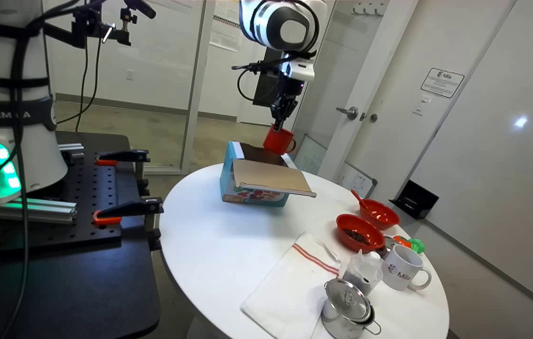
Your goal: Open the lid of the box then put the red cup in the box
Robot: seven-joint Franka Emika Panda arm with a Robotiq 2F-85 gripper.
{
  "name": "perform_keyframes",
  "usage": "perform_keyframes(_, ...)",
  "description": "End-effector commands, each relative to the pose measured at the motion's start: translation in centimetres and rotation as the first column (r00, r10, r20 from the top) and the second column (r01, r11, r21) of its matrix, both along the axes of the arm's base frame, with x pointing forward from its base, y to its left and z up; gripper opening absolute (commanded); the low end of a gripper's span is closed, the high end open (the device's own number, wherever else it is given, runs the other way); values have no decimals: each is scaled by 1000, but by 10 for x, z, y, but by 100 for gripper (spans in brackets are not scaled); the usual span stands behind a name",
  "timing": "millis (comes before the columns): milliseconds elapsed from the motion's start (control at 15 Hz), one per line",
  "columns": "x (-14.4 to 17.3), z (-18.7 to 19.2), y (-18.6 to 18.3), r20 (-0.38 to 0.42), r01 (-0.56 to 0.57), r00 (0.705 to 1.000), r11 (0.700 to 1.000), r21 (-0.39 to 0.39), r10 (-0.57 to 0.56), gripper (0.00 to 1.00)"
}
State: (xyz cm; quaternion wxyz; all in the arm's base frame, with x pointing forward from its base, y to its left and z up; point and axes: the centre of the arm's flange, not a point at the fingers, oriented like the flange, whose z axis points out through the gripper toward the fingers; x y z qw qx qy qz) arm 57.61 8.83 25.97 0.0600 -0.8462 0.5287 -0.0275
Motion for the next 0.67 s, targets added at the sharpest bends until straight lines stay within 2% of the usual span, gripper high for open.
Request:
perform_keyframes(0, 24, -22, 8, -64, -26, 998, 999, 27, 27, 3)
perform_keyframes(600, 36, -101, 11, -202, 1, 979, 1000, 16, 2, 4)
